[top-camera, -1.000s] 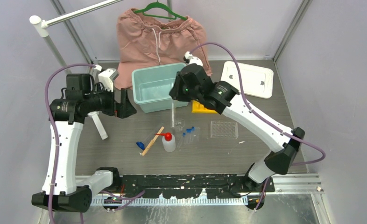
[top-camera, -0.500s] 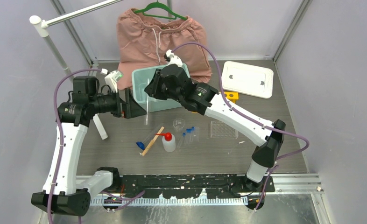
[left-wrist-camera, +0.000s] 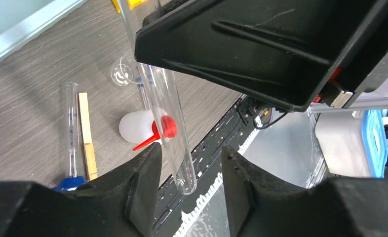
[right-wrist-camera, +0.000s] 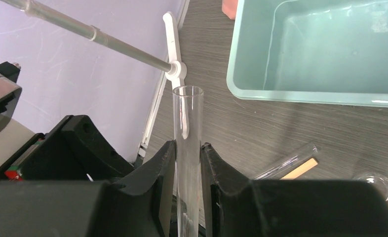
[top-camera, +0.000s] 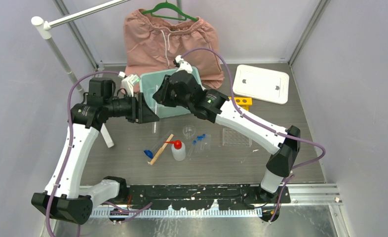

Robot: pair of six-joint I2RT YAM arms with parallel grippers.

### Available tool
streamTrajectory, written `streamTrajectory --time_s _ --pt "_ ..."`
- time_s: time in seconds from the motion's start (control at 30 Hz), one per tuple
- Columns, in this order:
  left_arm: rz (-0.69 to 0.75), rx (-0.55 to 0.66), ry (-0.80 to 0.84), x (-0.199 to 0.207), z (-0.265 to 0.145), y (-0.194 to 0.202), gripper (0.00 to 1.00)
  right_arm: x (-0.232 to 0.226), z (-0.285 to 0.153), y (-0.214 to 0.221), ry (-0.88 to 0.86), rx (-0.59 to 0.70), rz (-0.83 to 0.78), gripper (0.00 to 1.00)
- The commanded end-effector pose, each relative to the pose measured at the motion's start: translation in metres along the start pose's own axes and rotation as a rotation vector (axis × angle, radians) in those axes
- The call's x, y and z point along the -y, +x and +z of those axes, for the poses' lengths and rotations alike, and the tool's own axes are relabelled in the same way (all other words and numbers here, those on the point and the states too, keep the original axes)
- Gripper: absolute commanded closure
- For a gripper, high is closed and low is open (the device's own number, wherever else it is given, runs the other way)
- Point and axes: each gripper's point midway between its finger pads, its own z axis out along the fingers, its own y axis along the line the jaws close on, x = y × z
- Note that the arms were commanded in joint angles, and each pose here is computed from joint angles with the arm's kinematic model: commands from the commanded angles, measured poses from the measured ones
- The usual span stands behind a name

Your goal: Organize the chemistry lab equipment

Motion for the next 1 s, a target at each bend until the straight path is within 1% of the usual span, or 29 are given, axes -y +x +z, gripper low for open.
streamTrajectory --time_s 0.0,0.03,0.13,0.27,0.33,0.37,0.4,0.5,0.53,0.67,0.77,0.83,0.87,0.9,0.97 --pt "0.035 0.02 0.054 0.009 0.002 -0.005 0.54 -0.029 -0.026 -0.034 -0.103 0.096 0.027 0.97" --pt "0.032 0.017 0.057 0.009 0.003 -0.004 0.55 -0.03 -0.026 -0.034 -0.106 0.097 0.03 0.97" --pt "0.024 0.007 0.067 0.009 0.004 -0.001 0.56 -0.03 -0.027 -0.033 -0.109 0.099 0.034 0.97" --pt "0.012 -0.003 0.066 0.007 0.006 0.002 0.5 -0.031 -0.029 -0.034 -0.119 0.105 0.042 0.97" --pt "0.007 -0.004 0.066 0.006 0.007 0.002 0.49 -0.032 -0.03 -0.035 -0.122 0.108 0.043 0.97" --pt "0.008 -0.003 0.067 0.006 0.007 0.002 0.5 -0.031 -0.03 -0.036 -0.122 0.108 0.042 0.97" --pt "0.007 -0.003 0.07 0.007 0.007 0.002 0.53 -0.031 -0.031 -0.037 -0.123 0.111 0.042 0.97" --pt "0.012 -0.001 0.072 0.007 0.007 0.001 0.68 -0.031 -0.033 -0.036 -0.122 0.111 0.04 0.96" --pt "0.012 -0.001 0.071 0.007 0.007 0.001 0.7 -0.031 -0.032 -0.036 -0.122 0.109 0.041 0.96" --pt "0.003 -0.015 0.086 0.008 0.008 0.004 0.7 -0.036 -0.034 -0.035 -0.145 0.095 0.068 0.94" --pt "-0.006 -0.031 0.104 0.01 0.009 0.006 0.69 -0.039 -0.034 -0.032 -0.154 0.083 0.076 0.92" --pt "-0.007 -0.033 0.104 0.009 0.01 0.006 0.7 -0.04 -0.034 -0.032 -0.157 0.082 0.077 0.91" --pt "-0.003 -0.032 0.105 0.009 0.01 0.005 0.73 -0.039 -0.034 -0.032 -0.156 0.079 0.083 0.88" --pt "0.001 -0.031 0.104 0.009 0.01 0.004 0.77 -0.04 -0.035 -0.031 -0.157 0.072 0.09 0.83" --pt "0.022 -0.03 0.103 0.01 0.008 0.003 0.85 -0.04 -0.036 -0.026 -0.151 0.042 0.098 0.64"
